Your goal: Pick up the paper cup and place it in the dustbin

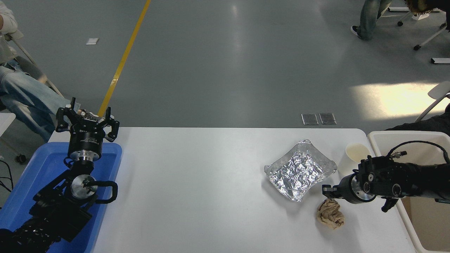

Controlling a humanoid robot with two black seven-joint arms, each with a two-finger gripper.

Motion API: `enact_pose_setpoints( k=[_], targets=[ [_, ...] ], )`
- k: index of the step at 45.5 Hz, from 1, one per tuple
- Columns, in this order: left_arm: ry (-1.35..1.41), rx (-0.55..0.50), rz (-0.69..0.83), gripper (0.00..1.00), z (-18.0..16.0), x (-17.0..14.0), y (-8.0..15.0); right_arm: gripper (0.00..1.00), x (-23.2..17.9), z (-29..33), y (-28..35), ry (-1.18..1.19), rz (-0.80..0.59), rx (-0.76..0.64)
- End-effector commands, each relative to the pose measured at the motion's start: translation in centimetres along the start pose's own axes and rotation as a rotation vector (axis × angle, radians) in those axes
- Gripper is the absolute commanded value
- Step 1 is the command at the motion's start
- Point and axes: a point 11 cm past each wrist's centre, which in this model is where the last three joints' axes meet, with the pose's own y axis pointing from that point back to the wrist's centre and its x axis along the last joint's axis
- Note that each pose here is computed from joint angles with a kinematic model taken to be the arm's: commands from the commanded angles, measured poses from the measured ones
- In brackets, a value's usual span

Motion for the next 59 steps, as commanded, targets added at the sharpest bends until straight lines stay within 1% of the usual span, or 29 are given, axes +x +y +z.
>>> enact_pose_setpoints(
  k=[1,12,17,29,30,32,33,34,35,41,49,55,59],
  targets=[
    [0.004,-0.001,0.001,0.99,0.0,0.0,0.0,0.00,0.2,-0.4,0.0,0.005,0.004,0.005],
    [0.001,0.001,0.000,0.99,-0.1,0.0,0.0,0.00,0.5,-0.6,0.2,0.008,0.008,0.009],
    [0.001,0.001,0.000,0.99,-0.1,0.0,0.0,0.00,1.0,-1.9,0.2,0.027,0.013,0.027],
    [0.000,0.000,0.000,0.99,0.0,0.0,0.0,0.00,4.1,-2.4,2.0,0.036,0.076,0.026],
    [0.001,-0.001,0.001,0.99,0.0,0.0,0.0,0.04,4.5,-2.2,2.2,0.034,0.086,0.023],
    [0.001,-0.001,0.001,0.99,0.0,0.0,0.0,0.24,5.1,-1.5,2.7,0.030,0.103,0.012],
    [0.001,-0.001,0.001,0.99,0.0,0.0,0.0,0.38,5.3,-1.1,3.0,0.025,0.108,0.006],
    [0.000,0.000,0.000,0.99,0.0,0.0,0.0,0.67,5.6,-0.8,3.2,0.022,0.113,0.000],
    [0.000,0.000,0.000,0.99,0.0,0.0,0.0,1.00,5.9,-0.4,3.5,0.019,0.121,-0.007],
    [0.001,-0.001,0.001,0.99,0.0,0.0,0.0,1.00,6.9,1.0,5.3,0.035,0.134,-0.038],
    [0.001,-0.001,0.001,0.99,0.0,0.0,0.0,1.00,8.0,2.0,9.7,0.081,0.064,-0.079],
    [0.001,-0.001,0.001,0.99,0.0,0.0,0.0,1.00,10.5,2.0,14.0,0.137,0.098,-0.130],
    [0.001,-0.001,0.001,0.99,0.0,0.0,0.0,1.00,11.4,1.4,16.6,0.157,0.108,-0.134]
  ],
)
